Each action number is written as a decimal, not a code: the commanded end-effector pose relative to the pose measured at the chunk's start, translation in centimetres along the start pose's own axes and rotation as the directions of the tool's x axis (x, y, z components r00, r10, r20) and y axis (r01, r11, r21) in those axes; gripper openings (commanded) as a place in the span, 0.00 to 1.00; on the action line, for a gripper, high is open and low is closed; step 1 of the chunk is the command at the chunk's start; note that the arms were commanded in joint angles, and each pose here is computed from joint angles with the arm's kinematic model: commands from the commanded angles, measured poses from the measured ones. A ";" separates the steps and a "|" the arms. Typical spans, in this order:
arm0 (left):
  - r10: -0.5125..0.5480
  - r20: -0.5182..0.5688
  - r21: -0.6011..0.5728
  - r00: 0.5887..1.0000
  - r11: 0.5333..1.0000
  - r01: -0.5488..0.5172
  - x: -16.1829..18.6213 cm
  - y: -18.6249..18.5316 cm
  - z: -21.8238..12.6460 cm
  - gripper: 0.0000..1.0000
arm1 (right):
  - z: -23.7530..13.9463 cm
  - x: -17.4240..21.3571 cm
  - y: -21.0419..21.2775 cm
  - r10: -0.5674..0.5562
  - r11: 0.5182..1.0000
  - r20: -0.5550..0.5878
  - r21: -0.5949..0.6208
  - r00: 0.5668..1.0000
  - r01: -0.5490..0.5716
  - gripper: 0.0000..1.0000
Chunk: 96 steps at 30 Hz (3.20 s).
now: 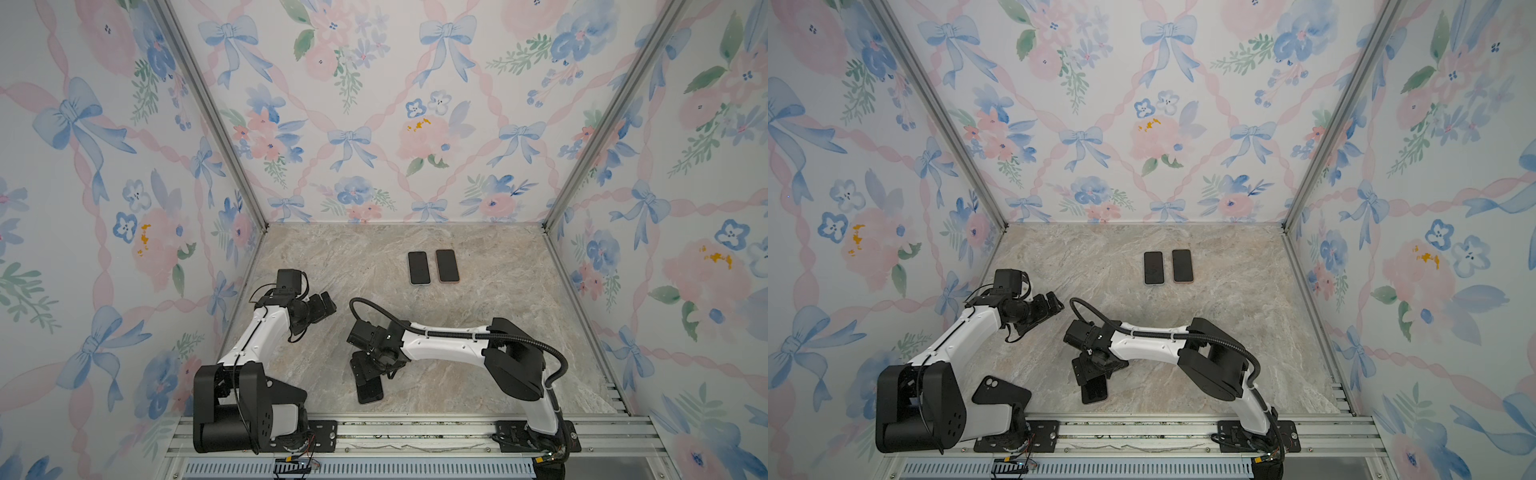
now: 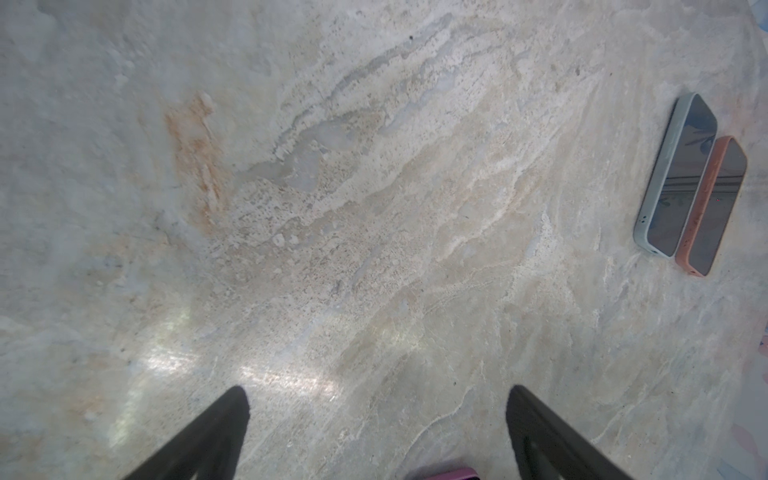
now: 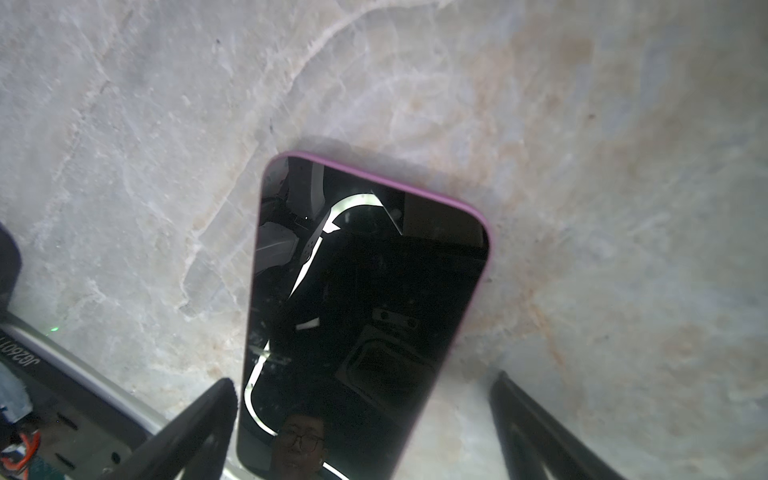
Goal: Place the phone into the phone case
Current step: 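Open and withdraw the right gripper toward the purple-rimmed phone while the left arm retracts, then grasp the purple-rimmed black phone with the right gripper while the left reaches the black case, then close the left gripper on the black dual-lens phone case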
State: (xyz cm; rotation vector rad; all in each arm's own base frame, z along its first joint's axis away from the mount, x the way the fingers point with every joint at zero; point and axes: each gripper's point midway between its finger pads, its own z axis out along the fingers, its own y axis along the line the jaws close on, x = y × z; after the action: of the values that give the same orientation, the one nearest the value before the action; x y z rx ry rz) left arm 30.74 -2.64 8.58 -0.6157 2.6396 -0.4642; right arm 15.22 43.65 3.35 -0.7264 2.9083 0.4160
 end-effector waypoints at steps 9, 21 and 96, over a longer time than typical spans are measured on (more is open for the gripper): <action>-0.018 0.009 0.009 1.000 1.000 0.018 0.1 0.5 -0.8 0.98 | 1.6 2.0 0.3 -0.069 0.983 -0.081 0.164 0.994 0.082 0.97; -0.058 0.019 0.003 0.998 0.998 0.058 -0.2 1.4 -1.0 0.98 | 1.8 2.8 -1.1 -0.108 0.931 -0.125 0.334 0.986 0.144 0.90; -0.725 0.375 -0.552 0.579 0.327 0.767 14.5 18.6 -3.7 0.64 | 3.2 1.9 -6.4 -0.183 0.979 -0.091 0.076 0.979 0.190 0.68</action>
State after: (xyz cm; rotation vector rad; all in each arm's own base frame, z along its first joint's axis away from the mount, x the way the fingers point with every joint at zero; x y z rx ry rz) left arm 11.35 7.90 1.79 -2.0639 2.1996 0.4026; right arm 16.68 42.65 2.92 -1.0306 2.7465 0.4826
